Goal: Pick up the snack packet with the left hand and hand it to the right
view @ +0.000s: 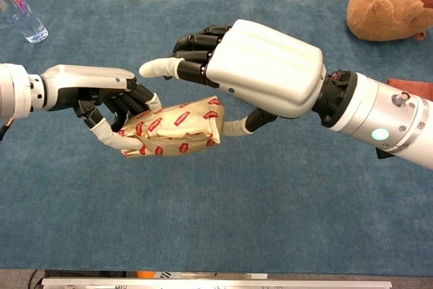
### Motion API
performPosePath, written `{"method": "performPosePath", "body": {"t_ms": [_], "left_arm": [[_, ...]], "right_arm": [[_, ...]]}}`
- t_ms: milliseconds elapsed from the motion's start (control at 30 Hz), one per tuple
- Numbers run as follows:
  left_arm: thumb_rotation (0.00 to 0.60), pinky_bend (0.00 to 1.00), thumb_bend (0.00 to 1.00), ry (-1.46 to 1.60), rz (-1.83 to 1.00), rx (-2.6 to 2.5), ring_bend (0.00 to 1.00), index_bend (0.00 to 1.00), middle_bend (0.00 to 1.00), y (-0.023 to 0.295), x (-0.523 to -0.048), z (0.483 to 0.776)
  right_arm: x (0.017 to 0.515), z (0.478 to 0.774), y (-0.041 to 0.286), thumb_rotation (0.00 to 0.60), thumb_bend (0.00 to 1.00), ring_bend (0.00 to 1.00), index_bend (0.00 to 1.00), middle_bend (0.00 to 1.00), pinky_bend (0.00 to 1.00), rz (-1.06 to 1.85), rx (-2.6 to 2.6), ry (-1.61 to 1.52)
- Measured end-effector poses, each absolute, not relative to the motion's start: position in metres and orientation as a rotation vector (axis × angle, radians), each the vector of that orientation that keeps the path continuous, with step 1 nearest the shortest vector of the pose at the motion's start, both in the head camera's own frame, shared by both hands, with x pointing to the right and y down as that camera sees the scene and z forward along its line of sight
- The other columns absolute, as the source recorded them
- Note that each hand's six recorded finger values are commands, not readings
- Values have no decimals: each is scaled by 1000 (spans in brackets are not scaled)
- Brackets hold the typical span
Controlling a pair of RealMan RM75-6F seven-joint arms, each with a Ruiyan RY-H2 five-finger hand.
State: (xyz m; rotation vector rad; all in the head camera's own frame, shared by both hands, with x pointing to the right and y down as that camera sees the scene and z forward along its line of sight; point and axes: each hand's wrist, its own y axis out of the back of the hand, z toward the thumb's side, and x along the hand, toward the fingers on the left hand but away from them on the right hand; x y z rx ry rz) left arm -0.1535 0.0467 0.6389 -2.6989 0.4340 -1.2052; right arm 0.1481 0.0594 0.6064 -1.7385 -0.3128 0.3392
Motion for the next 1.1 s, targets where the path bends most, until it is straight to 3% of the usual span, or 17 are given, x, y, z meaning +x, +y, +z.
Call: {"method": "performPosePath", "body": {"t_ms": [667, 967, 1100], "left_arm": [[600, 643, 328, 513, -1204, -2765, 537, 655, 636, 29, -143, 640], [600, 643, 327, 496, -1225, -2792, 533, 648, 633, 31, -142, 639], [600, 643, 327, 482, -1244, -2798, 525, 631, 628, 33, -144, 639]], "right_arm": [[158, 615, 58, 600, 125, 239, 89, 272, 328, 387, -1811, -358], [154, 608, 57, 600, 293, 360, 368, 352, 400, 339, -1806, -426], [155, 604, 56, 600, 333, 453, 545, 431, 457, 297, -1814, -469]]}}
